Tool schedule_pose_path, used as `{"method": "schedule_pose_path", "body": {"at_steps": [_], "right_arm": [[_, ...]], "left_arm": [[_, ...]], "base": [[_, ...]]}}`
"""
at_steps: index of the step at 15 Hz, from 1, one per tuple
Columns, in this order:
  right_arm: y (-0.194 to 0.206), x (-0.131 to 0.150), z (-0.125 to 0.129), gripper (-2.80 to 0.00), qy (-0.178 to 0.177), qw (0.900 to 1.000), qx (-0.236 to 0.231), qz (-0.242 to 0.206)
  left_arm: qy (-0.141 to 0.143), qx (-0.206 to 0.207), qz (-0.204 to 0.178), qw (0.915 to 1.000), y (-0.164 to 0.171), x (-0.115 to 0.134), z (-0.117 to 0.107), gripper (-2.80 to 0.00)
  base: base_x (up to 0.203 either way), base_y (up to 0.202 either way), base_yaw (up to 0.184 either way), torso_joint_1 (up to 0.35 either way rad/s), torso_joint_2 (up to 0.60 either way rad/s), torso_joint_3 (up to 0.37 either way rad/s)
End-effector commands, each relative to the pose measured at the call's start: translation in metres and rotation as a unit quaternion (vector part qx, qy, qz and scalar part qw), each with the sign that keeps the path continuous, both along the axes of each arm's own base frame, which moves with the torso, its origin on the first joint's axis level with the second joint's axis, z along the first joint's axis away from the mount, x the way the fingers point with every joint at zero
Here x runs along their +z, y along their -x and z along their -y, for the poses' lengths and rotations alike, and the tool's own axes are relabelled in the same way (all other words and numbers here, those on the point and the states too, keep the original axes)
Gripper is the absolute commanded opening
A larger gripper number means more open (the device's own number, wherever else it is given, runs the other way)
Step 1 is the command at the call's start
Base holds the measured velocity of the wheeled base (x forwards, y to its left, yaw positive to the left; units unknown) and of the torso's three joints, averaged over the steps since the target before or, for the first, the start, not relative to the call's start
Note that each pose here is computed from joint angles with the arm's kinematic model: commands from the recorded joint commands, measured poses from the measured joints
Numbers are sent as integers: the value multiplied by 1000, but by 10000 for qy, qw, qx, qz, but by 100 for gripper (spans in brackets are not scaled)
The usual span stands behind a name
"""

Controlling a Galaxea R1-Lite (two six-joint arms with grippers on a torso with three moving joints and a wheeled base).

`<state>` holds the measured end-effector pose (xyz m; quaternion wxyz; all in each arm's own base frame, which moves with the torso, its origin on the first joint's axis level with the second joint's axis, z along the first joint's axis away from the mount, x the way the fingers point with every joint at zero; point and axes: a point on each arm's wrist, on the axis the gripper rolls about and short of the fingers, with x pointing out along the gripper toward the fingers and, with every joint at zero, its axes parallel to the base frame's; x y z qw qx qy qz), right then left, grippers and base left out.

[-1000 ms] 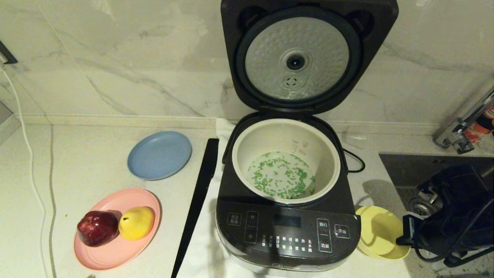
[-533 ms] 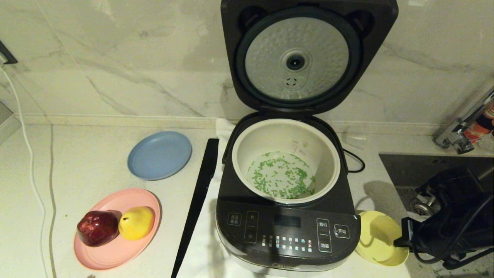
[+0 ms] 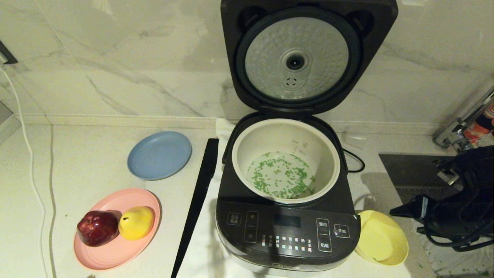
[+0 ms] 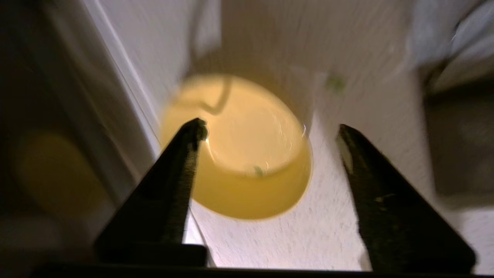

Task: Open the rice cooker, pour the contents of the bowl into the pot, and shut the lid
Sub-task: Place the bowl on the table, then turn off the tap

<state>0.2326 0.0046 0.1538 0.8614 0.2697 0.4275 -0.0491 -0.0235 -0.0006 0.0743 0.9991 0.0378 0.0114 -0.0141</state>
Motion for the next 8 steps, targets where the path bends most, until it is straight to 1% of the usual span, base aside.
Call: {"method": "schedule_pose_path", "body": {"at_steps": [1,2,3,6,8], "right_arm": [[8,31,17,0,23,9973,-393,621],[9,38,24,0,65,9960,-522,718],[9,41,30,-280,93,9952,-652,723],[6,45,50,-280,157,9914,-1071,735],[-3,47,66,-280,378,9848,-1522,745]], "left_arm": [[-4,6,-3,10000,0,0,0,-280],[-4,-2,-3,10000,0,0,0,-280],[-4,-2,-3,10000,0,0,0,-280],[-4,-2,-3,10000,0,0,0,-280],[-4,-2,-3,10000,0,0,0,-280]], "base": [[0,0,0,0,0,0],[0,0,0,0,0,0],[0,0,0,0,0,0],[0,0,0,0,0,0],[0,0,0,0,0,0]]}}
